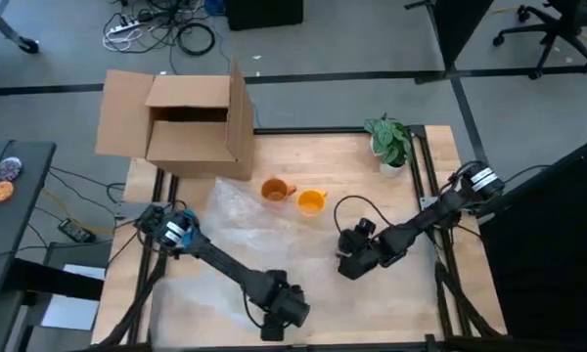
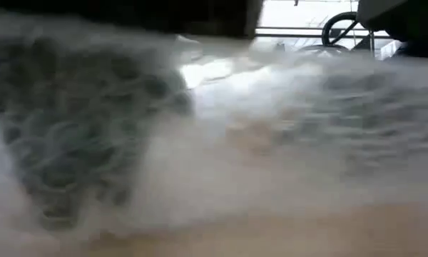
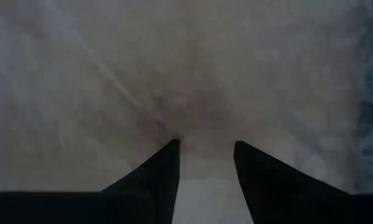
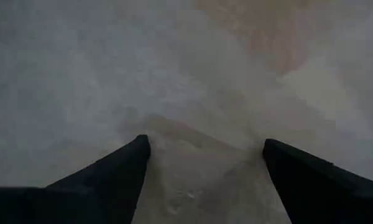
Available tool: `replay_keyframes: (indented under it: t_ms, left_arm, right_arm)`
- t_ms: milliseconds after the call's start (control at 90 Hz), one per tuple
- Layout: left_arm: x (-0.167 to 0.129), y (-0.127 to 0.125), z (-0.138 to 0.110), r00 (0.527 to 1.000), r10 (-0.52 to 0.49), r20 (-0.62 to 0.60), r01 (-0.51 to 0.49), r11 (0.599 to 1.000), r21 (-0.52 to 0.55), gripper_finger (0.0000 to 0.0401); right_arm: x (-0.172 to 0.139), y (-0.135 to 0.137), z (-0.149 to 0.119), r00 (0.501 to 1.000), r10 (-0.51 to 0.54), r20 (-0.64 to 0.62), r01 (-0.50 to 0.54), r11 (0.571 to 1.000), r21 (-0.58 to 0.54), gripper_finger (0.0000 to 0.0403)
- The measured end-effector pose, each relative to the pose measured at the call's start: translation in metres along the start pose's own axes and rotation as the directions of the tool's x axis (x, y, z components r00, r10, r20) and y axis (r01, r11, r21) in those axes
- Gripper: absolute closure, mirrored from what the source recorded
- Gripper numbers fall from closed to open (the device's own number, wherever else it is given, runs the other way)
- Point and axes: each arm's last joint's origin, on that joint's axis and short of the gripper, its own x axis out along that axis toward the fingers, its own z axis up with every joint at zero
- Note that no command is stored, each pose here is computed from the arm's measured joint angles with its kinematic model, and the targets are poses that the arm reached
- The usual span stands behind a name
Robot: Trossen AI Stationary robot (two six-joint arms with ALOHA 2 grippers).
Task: Wrap mug
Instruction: Wrap the yellow mug using the transparent bubble wrap
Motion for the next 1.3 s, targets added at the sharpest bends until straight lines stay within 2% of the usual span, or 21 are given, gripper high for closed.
replay_keyframes:
  t_ms: [122,211,367,500,589,667,733,789,878,922,1056,1167,1300]
  left_arm:
    - [-0.011,-0.005,-0.002,1.0,-0.001,-0.025,0.001,1.0,-0.007,0.0264]
    - [-0.02,-0.009,0.002,1.0,-0.013,-0.002,0.013,1.0,-0.001,0.0264]
    - [-0.043,-0.012,0.007,0.999,0.037,0.035,-0.038,0.999,0.015,0.0264]
    - [-0.069,-0.019,0.009,0.992,0.091,0.09,-0.094,0.995,0.031,0.0264]
    - [-0.087,-0.021,0.008,0.978,0.164,0.126,-0.171,0.984,0.048,0.0264]
    - [-0.1,-0.025,0.007,0.966,0.201,0.164,-0.215,0.974,0.075,0.0264]
    - [-0.111,-0.03,0.005,0.961,0.198,0.194,-0.221,0.97,0.105,0.0264]
    - [-0.119,-0.032,0.004,0.957,0.196,0.214,-0.225,0.966,0.124,0.0264]
    - [-0.132,-0.031,0.005,0.933,0.247,0.263,-0.291,0.946,0.144,0.0264]
    - [-0.138,-0.028,0.007,0.918,0.271,0.29,-0.322,0.935,0.148,0.0264]
    - [-0.153,-0.015,0.014,0.867,0.334,0.369,-0.412,0.898,0.156,0.0264]
    - [-0.159,0.004,0.023,0.795,0.45,0.407,-0.538,0.832,0.133,0.0264]
    - [-0.163,0.028,0.033,0.725,0.556,0.407,-0.646,0.753,0.122,0.0264]
  right_arm:
    - [-0.02,-0.009,0.005,0.999,0.032,0.024,-0.031,0.999,-0.038,0.011]
    - [-0.04,-0.014,0.018,0.989,0.07,0.128,-0.07,0.998,-0.006,0.011]
    - [-0.06,-0.028,0.036,0.964,0.064,0.256,-0.045,0.996,-0.081,0.011]
    - [-0.054,-0.035,0.052,0.956,0.069,0.285,-0.043,0.994,-0.097,0.011]
    - [-0.04,-0.033,0.061,0.955,0.135,0.263,-0.105,0.987,-0.125,0.0121]
    - [-0.024,-0.03,0.064,0.957,0.174,0.231,-0.137,0.976,-0.168,0.015]
    - [-0.014,-0.025,0.066,0.952,0.193,0.237,-0.142,0.966,-0.217,0.0195]
    - [-0.01,-0.017,0.067,0.935,0.246,0.254,-0.171,0.944,-0.283,0.0247]
    - [-0.009,-0.003,0.066,0.901,0.33,0.281,-0.211,0.9,-0.381,0.0351]
    - [-0.011,0.003,0.067,0.875,0.372,0.31,-0.221,0.877,-0.428,0.038]
    - [-0.021,0.012,0.074,0.807,0.414,0.421,-0.197,0.861,-0.469,0.0397]
    - [-0.029,0.014,0.08,0.759,0.44,0.48,-0.176,0.848,-0.499,0.0401]
    - [-0.031,0.014,0.082,0.743,0.446,0.499,-0.166,0.845,-0.508,0.0402]
